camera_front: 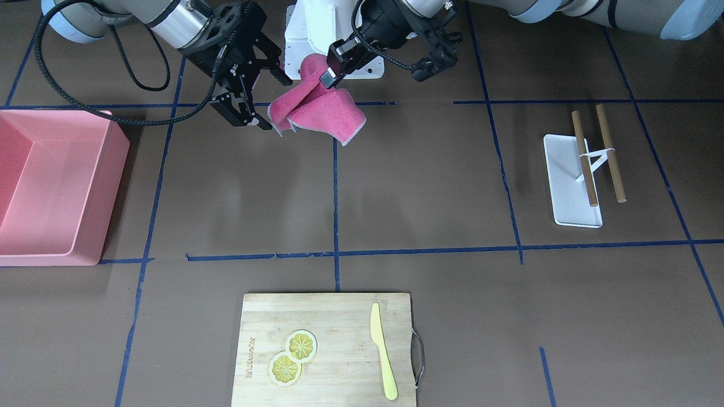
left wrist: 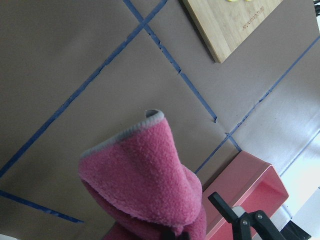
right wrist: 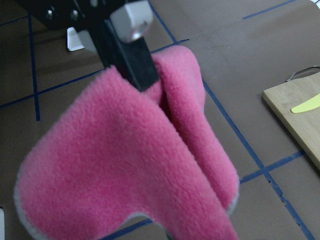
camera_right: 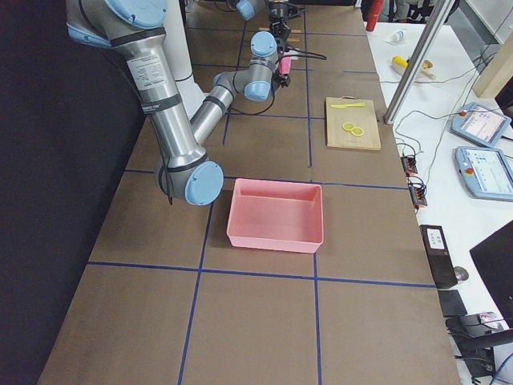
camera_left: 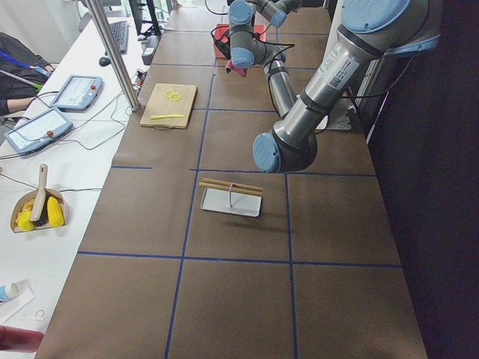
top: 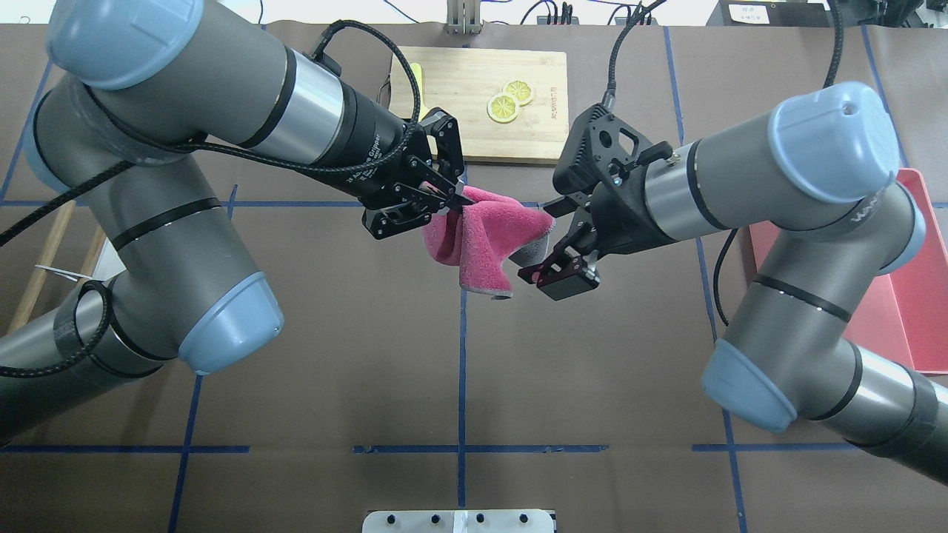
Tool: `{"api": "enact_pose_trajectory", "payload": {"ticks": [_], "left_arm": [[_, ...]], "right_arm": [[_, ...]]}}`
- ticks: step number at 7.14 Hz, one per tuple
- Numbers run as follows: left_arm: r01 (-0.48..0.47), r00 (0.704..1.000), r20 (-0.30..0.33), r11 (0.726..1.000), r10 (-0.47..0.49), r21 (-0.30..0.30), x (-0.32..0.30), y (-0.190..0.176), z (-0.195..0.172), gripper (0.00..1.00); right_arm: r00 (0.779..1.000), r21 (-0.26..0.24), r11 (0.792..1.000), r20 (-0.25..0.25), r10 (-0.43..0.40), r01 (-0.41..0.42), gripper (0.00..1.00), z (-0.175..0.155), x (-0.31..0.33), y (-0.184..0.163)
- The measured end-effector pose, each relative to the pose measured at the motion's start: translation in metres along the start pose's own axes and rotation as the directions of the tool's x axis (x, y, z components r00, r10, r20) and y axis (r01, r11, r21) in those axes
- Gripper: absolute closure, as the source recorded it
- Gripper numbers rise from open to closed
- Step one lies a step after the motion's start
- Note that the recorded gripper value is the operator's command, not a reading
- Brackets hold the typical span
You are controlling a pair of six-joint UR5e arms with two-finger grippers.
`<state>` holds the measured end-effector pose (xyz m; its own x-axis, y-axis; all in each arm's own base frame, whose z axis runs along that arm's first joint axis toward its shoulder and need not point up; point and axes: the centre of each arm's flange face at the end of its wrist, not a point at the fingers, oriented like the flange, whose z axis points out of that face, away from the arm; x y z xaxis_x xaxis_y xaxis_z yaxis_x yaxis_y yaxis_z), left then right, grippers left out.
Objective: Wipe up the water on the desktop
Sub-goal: 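Grasp the hanging towel with the right gripper beside the left gripper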
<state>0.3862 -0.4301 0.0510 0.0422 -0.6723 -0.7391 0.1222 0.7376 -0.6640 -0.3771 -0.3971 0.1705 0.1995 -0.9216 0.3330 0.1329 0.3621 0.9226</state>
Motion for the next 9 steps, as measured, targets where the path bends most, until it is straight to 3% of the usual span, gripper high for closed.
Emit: {"api": "enact_pose_trajectory", "payload": {"ticks": [1,2,3,4,7,9], "left_arm": [[0.001,1.0,0.002,1.0,-0.001,-0.004,0.0007,0.0019,0.0031,1.0],[0.004,1.0,0.004,1.0,-0.003,-0.008,0.0005,0.0036,0.0048,1.0],[0.007,1.0,0.004,1.0,-0.007,-0.009,0.0004,0.0044,0.0052,1.0],[0.008,1.0,0.004,1.0,-0.008,-0.01,0.0004,0.0046,0.0053,1.0],[0.008,1.0,0.003,1.0,-0.008,-0.011,-0.0001,0.0049,0.005,1.0],[0.007,1.0,0.002,1.0,-0.007,-0.011,-0.0001,0.0051,0.0047,0.9]], "right_arm": [[1.0,0.013,1.0,-0.009,0.004,-0.004,0.02,0.0065,-0.0096,-0.0062],[1.0,0.02,1.0,-0.015,0.008,-0.008,0.24,0.0108,-0.0153,-0.0095],[1.0,0.02,1.0,-0.017,0.012,-0.012,0.87,0.0128,-0.0168,-0.0101],[1.0,0.016,1.0,-0.016,0.016,-0.015,1.0,0.0135,-0.0163,-0.0086],[1.0,0.01,1.0,-0.014,0.028,-0.027,1.0,0.012,-0.0162,-0.0047],[0.999,0.009,1.0,-0.013,0.03,-0.03,1.0,0.012,-0.0168,-0.0049]]}}
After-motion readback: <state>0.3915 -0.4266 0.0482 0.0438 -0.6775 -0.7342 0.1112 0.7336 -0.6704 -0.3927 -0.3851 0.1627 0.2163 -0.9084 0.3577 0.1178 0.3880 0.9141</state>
